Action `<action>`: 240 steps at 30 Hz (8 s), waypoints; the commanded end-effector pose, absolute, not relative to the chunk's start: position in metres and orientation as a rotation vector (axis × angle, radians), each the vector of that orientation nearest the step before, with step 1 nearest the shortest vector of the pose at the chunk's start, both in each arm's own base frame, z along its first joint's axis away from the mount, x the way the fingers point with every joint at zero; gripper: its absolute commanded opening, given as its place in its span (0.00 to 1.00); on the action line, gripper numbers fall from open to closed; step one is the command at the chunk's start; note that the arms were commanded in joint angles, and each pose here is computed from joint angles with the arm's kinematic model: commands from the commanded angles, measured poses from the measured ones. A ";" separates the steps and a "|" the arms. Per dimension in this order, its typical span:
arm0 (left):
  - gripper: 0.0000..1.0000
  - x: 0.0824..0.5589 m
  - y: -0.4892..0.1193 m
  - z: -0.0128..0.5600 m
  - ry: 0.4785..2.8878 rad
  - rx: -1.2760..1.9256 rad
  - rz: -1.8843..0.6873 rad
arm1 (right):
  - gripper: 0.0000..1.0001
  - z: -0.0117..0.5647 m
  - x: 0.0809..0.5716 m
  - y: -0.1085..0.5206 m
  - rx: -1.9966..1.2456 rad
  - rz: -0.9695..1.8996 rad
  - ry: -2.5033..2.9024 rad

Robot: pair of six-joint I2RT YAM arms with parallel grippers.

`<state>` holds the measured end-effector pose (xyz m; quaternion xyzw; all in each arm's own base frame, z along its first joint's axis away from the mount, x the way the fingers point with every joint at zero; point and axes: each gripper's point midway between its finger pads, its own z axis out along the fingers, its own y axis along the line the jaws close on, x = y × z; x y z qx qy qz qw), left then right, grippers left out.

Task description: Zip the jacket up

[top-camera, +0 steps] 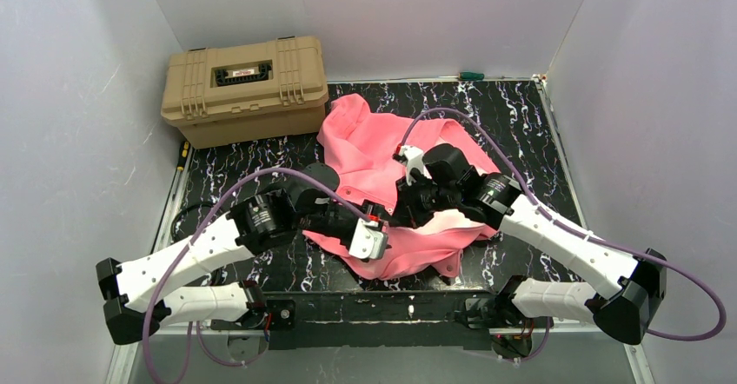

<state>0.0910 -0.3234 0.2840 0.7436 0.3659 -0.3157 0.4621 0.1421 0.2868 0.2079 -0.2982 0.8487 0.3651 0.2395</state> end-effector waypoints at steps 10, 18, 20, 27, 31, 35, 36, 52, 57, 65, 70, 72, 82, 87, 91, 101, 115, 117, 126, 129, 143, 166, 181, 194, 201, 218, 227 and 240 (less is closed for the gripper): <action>0.37 0.100 -0.310 0.234 1.223 1.785 -0.764 | 0.01 0.221 0.129 0.289 -0.924 1.090 2.271; 0.29 0.110 -0.306 0.208 1.276 1.804 -0.694 | 0.01 0.223 0.126 0.290 -0.939 1.121 2.264; 0.27 0.116 -0.306 0.208 1.276 1.794 -0.652 | 0.01 0.220 0.124 0.290 -0.942 1.126 2.274; 0.27 0.109 -0.306 0.233 1.204 1.758 -0.692 | 0.01 0.211 0.121 0.286 -0.933 1.120 2.297; 0.25 0.098 -0.308 0.251 1.169 1.747 -0.771 | 0.01 0.210 0.120 0.284 -0.937 1.115 2.296; 0.24 0.102 -0.310 0.257 1.185 1.721 -0.759 | 0.01 0.215 0.121 0.286 -0.927 1.127 2.271; 0.24 0.104 -0.309 0.253 1.207 1.727 -0.749 | 0.01 0.216 0.121 0.286 -0.924 1.134 2.264; 0.39 0.130 -0.319 0.204 1.535 1.636 -0.873 | 0.12 0.218 0.093 0.281 -0.948 1.293 2.225; 0.36 0.119 -0.316 0.200 1.512 1.699 -0.946 | 0.48 0.203 0.081 0.274 -0.971 1.318 2.262; 0.06 0.111 -0.304 0.201 1.268 1.800 -0.881 | 0.81 0.232 0.118 0.258 -1.005 1.052 2.128; 0.00 0.129 -0.303 0.218 0.964 1.839 -0.638 | 0.94 0.239 0.130 0.255 -0.999 1.070 2.007; 0.00 0.140 -0.306 0.226 0.834 1.828 -0.503 | 0.98 0.253 0.131 0.261 -0.980 1.146 1.900; 0.00 0.163 -0.325 0.283 0.028 1.684 0.149 | 0.98 0.295 0.135 0.268 -0.920 1.395 1.690; 0.00 0.162 -0.327 0.307 -0.092 1.630 0.252 | 0.95 0.293 0.129 0.270 -0.919 1.469 1.690; 0.00 0.160 -0.327 0.328 -0.131 1.587 0.284 | 0.93 0.292 0.131 0.268 -0.897 1.464 1.675; 0.00 0.158 -0.330 0.379 -0.149 1.484 0.290 | 0.75 0.298 0.131 0.268 -0.877 1.589 1.560; 0.00 0.155 -0.332 0.355 -0.123 1.523 0.222 | 0.37 0.307 0.121 0.272 -0.912 1.732 1.414; 0.00 0.156 -0.333 0.352 -0.117 1.529 0.214 | 0.28 0.308 0.120 0.272 -0.914 1.733 1.406; 0.00 0.154 -0.337 0.344 -0.110 1.544 0.174 | 0.01 0.308 0.113 0.269 -0.936 1.747 1.386; 0.00 0.153 -0.337 0.342 -0.110 1.547 0.161 | 0.01 0.307 0.110 0.268 -0.947 1.755 1.386; 0.00 0.128 -0.332 0.337 -0.158 1.539 0.037 | 0.01 0.309 0.122 0.256 -0.846 1.773 1.412; 0.13 0.134 -0.337 0.327 -0.109 1.579 0.007 | 0.10 0.302 0.129 0.259 -0.809 1.774 1.558; 0.27 0.138 -0.330 0.311 -0.079 1.600 0.044 | 0.01 0.303 0.129 0.259 -0.822 1.775 1.561; 0.18 0.137 -0.318 0.310 -0.047 1.585 0.067 | 0.01 0.303 0.134 0.261 -0.808 1.769 1.569; 0.10 0.138 -0.319 0.309 -0.041 1.588 0.061 | 0.01 0.303 0.133 0.261 -0.803 1.785 1.570; 0.00 0.135 -0.319 0.304 0.001 1.594 0.001 | 0.58 0.294 0.147 0.261 -0.816 1.642 1.677; 0.00 0.155 -0.316 0.293 0.251 1.625 -0.070 | 0.86 0.289 0.189 0.239 -0.696 1.207 1.821; 0.00 0.170 -0.314 0.293 0.369 1.607 -0.059 | 0.72 0.278 0.167 0.247 -0.733 1.062 1.810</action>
